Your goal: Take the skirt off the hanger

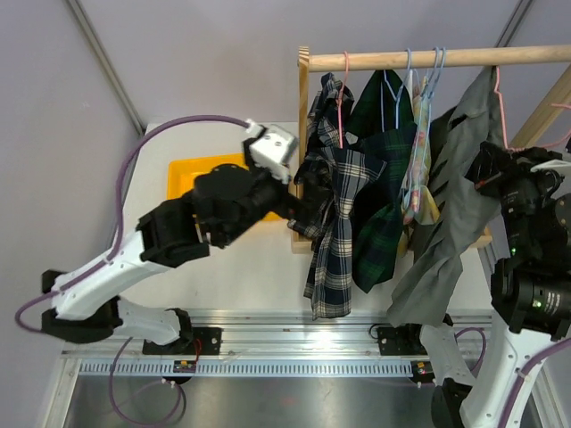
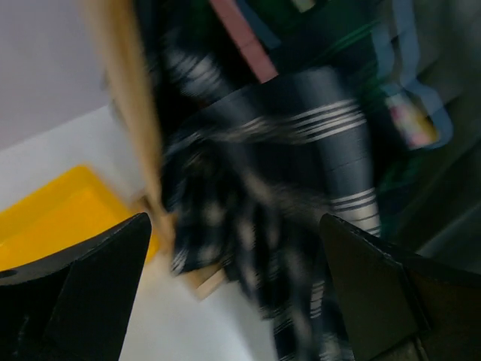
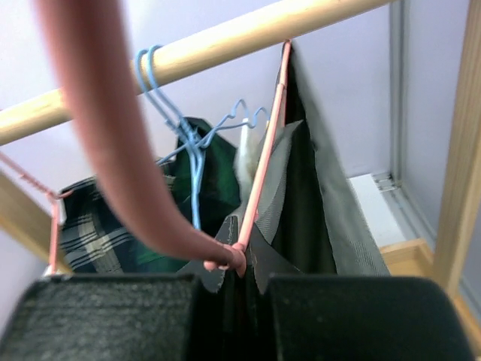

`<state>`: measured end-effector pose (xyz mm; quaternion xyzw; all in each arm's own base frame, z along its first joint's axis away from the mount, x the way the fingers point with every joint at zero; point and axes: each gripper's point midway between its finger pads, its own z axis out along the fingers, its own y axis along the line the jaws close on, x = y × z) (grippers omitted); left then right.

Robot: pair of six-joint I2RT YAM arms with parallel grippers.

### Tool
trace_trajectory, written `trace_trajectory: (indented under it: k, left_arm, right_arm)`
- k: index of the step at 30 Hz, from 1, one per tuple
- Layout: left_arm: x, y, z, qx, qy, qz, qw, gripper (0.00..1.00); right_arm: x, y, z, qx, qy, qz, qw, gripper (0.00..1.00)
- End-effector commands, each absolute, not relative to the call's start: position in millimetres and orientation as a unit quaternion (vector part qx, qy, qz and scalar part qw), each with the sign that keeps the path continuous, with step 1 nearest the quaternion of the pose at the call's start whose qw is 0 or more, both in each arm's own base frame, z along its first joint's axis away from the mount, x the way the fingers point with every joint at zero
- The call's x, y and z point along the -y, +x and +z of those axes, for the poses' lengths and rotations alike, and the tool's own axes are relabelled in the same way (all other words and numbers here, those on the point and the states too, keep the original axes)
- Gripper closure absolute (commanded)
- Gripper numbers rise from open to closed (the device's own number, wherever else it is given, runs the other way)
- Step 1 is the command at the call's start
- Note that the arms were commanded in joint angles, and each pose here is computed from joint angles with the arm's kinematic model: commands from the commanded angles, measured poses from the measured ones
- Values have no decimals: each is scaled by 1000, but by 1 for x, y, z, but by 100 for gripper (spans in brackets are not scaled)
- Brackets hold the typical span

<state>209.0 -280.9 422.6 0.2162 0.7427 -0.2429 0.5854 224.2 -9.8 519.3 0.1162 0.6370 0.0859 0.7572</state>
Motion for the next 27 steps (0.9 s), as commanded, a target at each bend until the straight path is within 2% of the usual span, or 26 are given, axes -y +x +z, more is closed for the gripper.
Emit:
trace_trajectory:
  k: [1,3,5,9,21,27]
  left_arm:
    - [338,180,469,-704,249,-254,615,1]
    - [390,152,463,-692,287,-297,593,1]
    - [425,120,469,-667,307,-352,581,1]
    - [483,82,442,-654,339,-397,548,1]
    - [542,24,374,-656,356,-480,461,1]
    - [548,-19,374,-623,375,-540,423,1]
  right_arm:
    - [-14,210,530,-613,103,155,768,100]
    - [-11,203,526,-614,116,149,766,100]
    - [-8,193,526,-618,129,137,764,100]
    - [-9,177,531,-611,131,131,770,100]
    - [-12,164,531,-605,131,137,773,100]
    - [-11,157,535,-599,130,133,779,100]
